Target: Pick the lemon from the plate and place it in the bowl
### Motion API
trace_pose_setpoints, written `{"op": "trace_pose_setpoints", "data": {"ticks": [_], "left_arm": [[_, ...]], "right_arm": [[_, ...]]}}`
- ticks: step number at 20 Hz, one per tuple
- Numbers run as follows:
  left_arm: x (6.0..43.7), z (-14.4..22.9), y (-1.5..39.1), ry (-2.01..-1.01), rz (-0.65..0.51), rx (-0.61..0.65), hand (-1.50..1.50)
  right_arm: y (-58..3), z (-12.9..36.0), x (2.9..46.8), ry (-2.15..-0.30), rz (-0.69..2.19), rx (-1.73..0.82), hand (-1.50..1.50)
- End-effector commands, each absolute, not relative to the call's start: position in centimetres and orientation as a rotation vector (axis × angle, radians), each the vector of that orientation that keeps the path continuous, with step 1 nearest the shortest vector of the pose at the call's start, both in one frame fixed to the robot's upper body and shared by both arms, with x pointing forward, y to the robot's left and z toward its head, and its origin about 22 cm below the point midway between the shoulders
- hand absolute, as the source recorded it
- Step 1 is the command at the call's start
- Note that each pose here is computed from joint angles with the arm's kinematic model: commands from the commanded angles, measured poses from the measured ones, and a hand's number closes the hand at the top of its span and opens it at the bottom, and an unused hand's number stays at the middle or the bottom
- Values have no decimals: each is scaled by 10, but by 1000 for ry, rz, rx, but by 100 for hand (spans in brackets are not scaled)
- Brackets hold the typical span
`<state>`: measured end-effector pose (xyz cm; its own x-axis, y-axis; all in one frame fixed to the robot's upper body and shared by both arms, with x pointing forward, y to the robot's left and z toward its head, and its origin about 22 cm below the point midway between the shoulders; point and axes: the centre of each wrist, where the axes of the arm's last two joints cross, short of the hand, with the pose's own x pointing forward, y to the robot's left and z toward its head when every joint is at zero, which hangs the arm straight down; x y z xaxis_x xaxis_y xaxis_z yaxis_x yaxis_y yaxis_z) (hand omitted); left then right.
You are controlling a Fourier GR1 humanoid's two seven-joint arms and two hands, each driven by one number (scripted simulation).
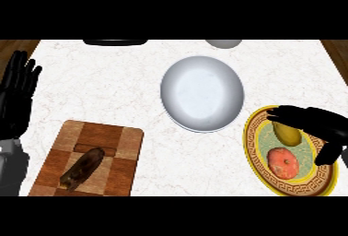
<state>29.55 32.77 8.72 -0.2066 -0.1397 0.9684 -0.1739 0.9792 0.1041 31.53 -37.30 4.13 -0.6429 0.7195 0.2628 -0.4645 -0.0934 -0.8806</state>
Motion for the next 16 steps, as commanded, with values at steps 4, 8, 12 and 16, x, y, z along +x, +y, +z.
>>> {"op": "trace_pose_setpoints", "data": {"ticks": [4,8,12,16], "left_arm": [[302,82,336,-1772,48,228,0],[290,100,326,-1781,25,255,0],[300,87,330,-1795,32,246,0],[313,72,334,-1786,21,238,0]], "right_arm": [[-353,29,318,-1317,1840,-278,-150],[-377,14,332,-1272,1831,-308,-150],[-373,5,326,-1250,1837,-325,-150],[-372,5,336,-1399,1838,-304,150]]}}
